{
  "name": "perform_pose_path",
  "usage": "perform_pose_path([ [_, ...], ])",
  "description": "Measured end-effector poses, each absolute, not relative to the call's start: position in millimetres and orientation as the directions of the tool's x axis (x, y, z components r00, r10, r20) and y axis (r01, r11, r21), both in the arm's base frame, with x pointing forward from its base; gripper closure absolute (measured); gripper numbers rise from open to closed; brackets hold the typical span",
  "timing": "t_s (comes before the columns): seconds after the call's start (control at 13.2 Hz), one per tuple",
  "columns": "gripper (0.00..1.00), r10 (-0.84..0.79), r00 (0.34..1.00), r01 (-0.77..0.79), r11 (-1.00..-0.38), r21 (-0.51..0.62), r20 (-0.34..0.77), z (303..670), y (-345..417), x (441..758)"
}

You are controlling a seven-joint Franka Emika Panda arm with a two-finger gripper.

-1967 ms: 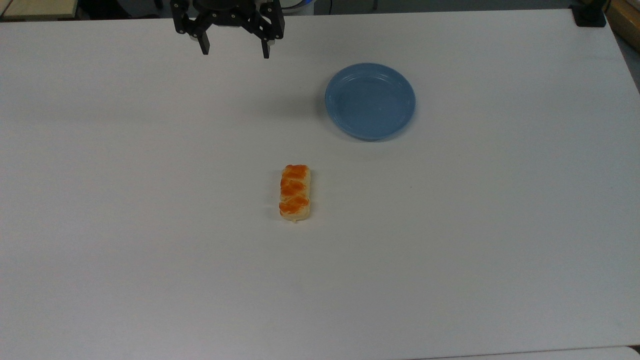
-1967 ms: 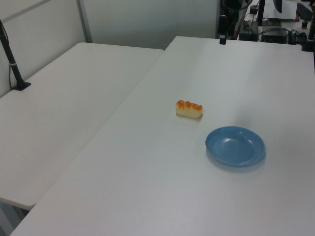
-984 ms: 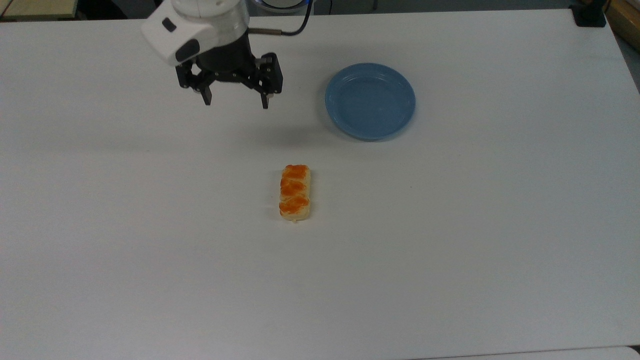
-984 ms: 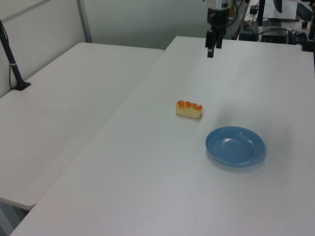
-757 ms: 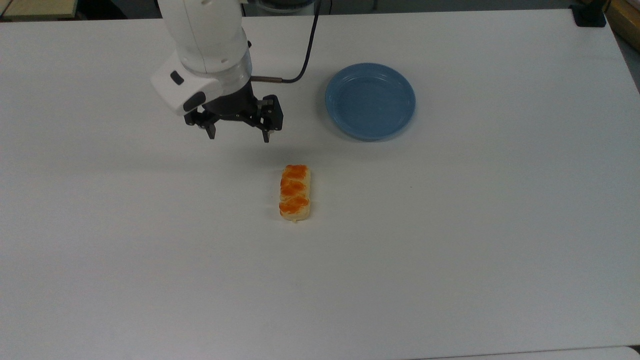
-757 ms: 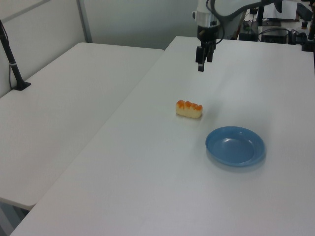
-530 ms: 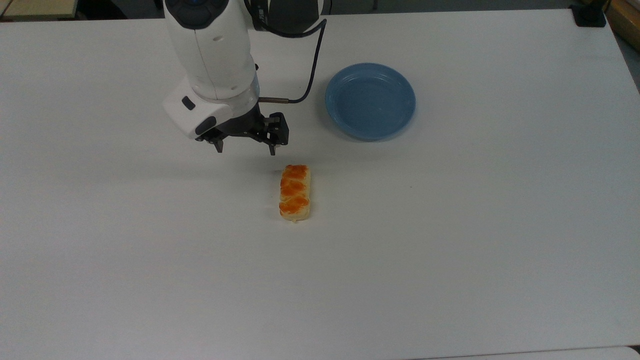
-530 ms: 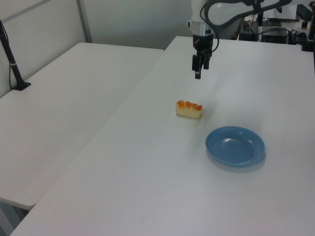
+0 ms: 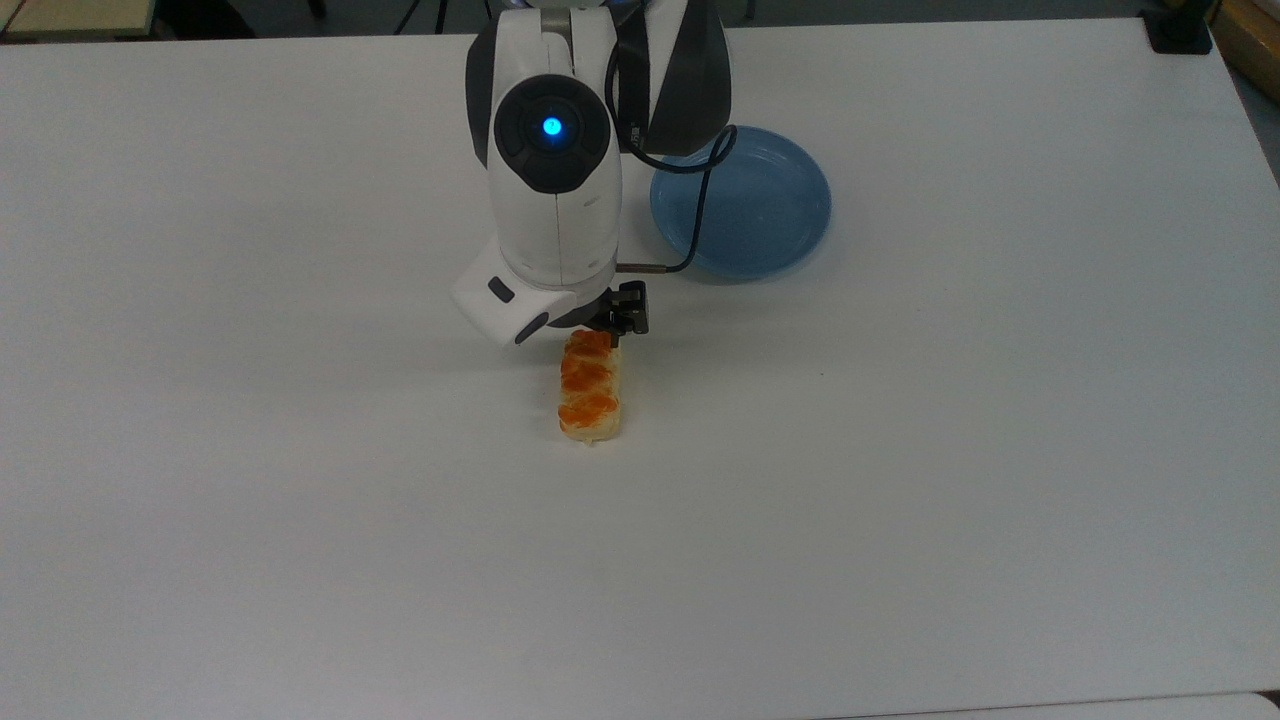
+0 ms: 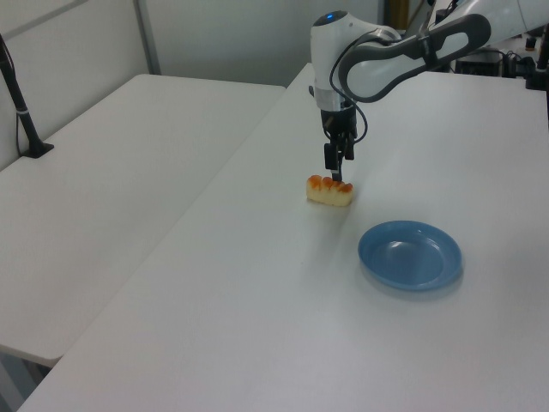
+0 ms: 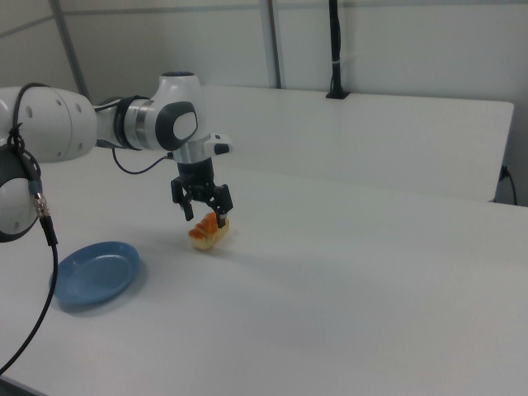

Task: Put the bread on a plate
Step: 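Close the gripper around the bread roll and lift it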

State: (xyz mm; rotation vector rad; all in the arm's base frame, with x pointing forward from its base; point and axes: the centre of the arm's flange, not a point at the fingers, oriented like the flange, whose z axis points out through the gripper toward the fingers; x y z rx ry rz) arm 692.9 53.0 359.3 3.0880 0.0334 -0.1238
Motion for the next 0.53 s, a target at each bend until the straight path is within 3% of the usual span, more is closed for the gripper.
perform_pose_path([
  [0.53,0.00,-0.042,0.997,-0.034,-0.993,0.110,-0.068,307.9,81.6,699.7],
])
